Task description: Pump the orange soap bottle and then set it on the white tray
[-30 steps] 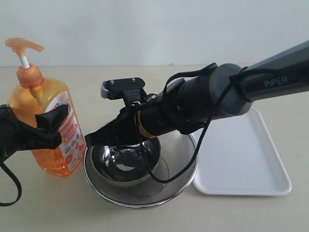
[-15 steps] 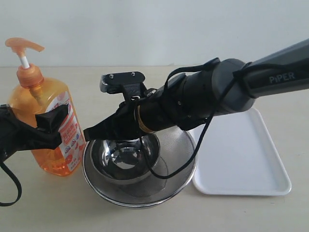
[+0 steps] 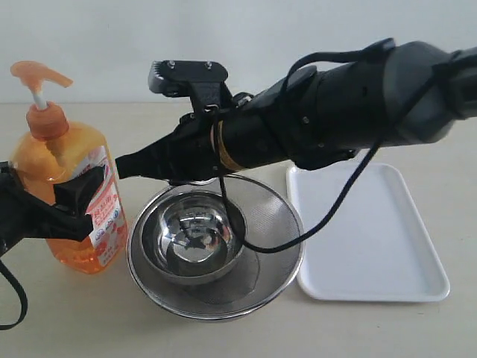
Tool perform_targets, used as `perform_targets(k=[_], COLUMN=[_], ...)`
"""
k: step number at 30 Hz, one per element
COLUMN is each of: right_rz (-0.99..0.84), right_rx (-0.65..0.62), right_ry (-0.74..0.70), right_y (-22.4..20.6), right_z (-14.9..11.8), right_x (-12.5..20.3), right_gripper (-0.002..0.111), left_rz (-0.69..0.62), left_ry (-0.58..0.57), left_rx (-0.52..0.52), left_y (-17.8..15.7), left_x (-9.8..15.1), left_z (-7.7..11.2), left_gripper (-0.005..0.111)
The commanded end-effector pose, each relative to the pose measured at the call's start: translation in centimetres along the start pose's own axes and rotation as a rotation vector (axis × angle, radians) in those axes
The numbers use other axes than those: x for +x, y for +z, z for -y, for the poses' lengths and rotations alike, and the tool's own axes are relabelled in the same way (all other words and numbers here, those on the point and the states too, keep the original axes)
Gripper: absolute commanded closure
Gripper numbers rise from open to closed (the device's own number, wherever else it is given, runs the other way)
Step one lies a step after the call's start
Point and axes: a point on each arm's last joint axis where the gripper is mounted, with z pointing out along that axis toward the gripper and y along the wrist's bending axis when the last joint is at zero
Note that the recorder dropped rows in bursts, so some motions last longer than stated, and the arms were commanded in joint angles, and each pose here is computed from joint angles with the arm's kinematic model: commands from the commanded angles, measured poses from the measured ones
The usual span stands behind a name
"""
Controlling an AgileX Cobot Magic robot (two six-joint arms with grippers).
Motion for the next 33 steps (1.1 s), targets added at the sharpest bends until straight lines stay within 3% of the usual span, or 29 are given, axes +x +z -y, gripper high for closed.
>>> perform_targets(k=[1, 15, 25, 33], right_rz=[0.068, 0.243, 0.254, 0.209], right_rx=[0.012, -0.115, -0.135, -0.223], right_ry=[-0.027, -0.140, -0.143, -0.168], right_y=[-3.7, -14.8, -15.4, -15.5], right_z=[-0.8, -4.3, -4.7, -5.4], right_x=[-0.8, -1.6, -1.7, -1.2], right_gripper=[0.109, 0.109, 0.109, 0.109], left_rz=[0.021, 0.022, 0.031, 0.038], left_ry=[0.056, 0.272, 0.434, 0.517], left_rx=[0.004, 0.104, 0.162, 0.158], left_y=[-0.4, -0.9, -1.2, -1.2], left_x=[0.0, 0.3, 0.5, 0.5], left_z=[0.1, 1.1, 1.6, 1.6], left_gripper=[0.102, 0.102, 0.102, 0.102])
